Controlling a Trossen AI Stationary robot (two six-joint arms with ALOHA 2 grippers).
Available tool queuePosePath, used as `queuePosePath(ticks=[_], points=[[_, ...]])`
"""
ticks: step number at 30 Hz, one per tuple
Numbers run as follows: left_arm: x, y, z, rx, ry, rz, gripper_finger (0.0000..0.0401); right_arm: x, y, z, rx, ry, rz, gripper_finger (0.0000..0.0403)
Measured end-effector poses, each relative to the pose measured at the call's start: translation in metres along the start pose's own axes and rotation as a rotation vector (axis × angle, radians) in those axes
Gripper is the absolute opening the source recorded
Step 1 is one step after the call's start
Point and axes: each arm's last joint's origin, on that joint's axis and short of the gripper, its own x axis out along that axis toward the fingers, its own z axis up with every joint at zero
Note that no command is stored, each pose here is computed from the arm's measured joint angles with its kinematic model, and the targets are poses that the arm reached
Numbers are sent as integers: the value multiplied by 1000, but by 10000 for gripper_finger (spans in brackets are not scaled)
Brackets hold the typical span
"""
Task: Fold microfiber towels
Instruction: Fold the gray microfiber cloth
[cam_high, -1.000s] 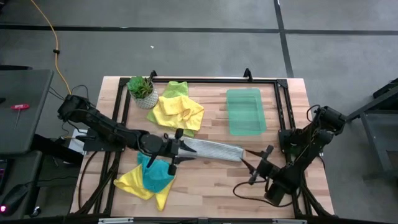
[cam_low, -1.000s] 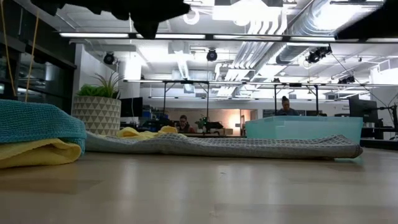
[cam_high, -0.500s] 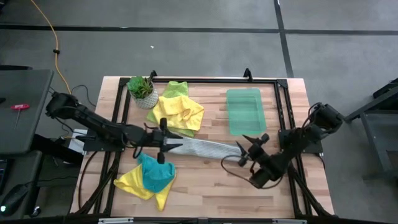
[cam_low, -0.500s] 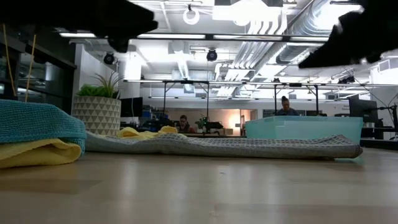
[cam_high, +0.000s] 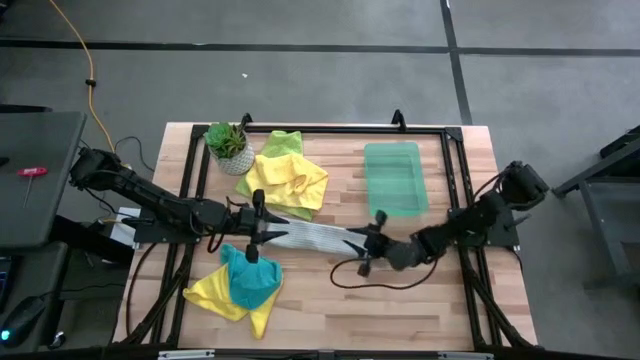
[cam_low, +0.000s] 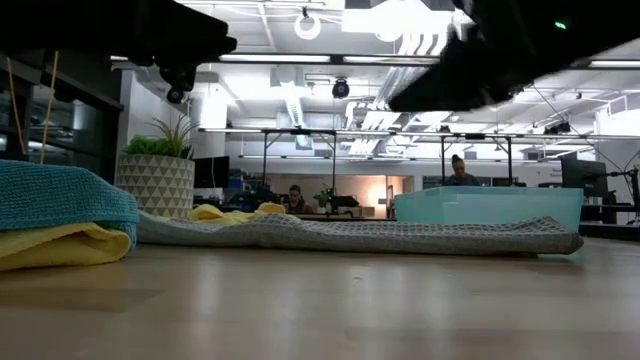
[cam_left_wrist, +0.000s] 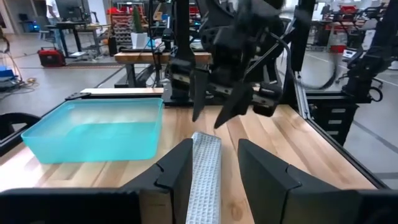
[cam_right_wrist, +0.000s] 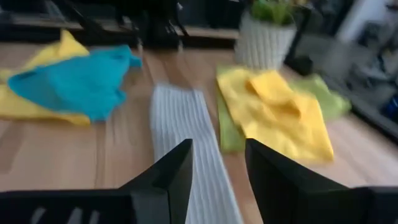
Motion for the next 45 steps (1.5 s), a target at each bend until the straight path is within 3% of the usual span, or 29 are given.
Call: queuePosePath(ticks=[7, 13, 20, 25, 29, 33, 39, 45], points=[[0, 0, -2, 5, 17, -1, 117, 9, -7, 1, -12, 21, 103, 138], [-1, -3, -2, -8, 23, -14, 117, -7, -17, -18, -22, -11, 0, 138], [-2, -6, 0, 35, 4, 16, 117, -69, -62, -39, 277, -162, 47, 138], [-2, -4, 0, 49, 3, 93, 117, -79, -74, -41, 400, -191, 139, 138], [-2, -3, 1, 36, -5, 113, 117, -67, -71, -31, 372, -180, 224, 138], [0, -4, 0, 35, 1, 115, 117, -49, -65, -18, 256, -190, 182, 138], [1, -7, -5, 70, 31, 125, 120, -36, -56, -2, 179, -207, 145, 138], [11, -20, -8, 171, 203, 142, 155, -35, -54, 2, 160, -199, 147, 138]])
